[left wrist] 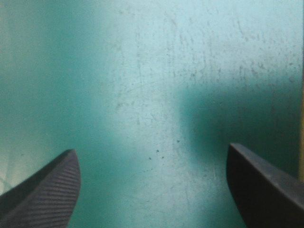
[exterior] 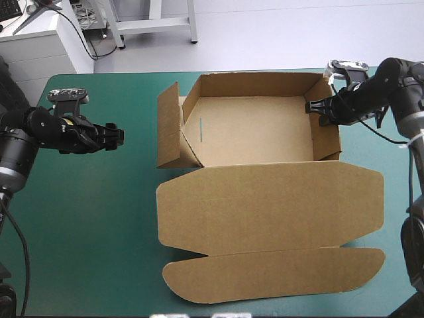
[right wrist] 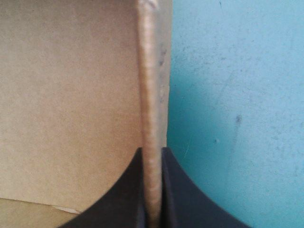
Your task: Fold the box
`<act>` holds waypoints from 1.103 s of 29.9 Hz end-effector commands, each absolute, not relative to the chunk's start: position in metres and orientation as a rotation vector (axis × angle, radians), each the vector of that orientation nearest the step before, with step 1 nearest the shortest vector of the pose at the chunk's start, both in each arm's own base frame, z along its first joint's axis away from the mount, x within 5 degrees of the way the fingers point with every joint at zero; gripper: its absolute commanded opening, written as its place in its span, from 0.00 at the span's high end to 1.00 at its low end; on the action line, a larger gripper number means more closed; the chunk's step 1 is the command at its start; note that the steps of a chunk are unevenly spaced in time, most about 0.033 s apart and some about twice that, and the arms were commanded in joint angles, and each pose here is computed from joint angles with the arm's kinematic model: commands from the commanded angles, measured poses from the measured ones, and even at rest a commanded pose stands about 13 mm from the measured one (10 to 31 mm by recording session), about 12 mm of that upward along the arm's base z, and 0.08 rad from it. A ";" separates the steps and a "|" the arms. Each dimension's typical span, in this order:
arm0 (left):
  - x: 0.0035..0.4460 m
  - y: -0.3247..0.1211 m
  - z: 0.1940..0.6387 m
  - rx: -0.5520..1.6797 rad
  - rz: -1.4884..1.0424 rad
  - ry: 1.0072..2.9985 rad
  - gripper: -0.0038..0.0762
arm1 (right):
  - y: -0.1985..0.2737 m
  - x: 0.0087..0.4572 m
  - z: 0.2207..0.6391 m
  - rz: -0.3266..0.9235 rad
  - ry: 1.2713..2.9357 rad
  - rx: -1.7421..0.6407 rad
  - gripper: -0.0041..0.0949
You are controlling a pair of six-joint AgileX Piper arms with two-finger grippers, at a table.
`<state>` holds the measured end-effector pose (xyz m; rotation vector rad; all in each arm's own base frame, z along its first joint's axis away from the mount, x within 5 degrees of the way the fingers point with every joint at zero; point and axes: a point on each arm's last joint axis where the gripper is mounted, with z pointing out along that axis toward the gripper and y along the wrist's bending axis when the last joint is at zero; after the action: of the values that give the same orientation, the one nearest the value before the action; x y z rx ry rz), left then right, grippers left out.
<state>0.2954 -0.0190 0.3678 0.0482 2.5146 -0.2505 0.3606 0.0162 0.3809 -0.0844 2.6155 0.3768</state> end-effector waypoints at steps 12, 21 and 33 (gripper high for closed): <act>0.316 -0.041 0.370 -0.106 -0.658 2.412 0.16 | 0.027 0.309 0.453 0.541 2.376 -0.140 0.98; 0.316 -0.056 0.380 -0.003 -0.885 2.313 0.25 | 0.028 0.325 0.438 0.565 2.414 -0.117 0.98; 0.307 -0.069 0.387 0.125 -1.087 2.275 0.27 | 0.047 0.364 0.399 0.602 2.479 -0.118 0.98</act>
<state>0.3167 -0.0642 0.3629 0.1058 2.3696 -1.0161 0.3677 0.0395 0.3765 -0.1284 2.5907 0.5475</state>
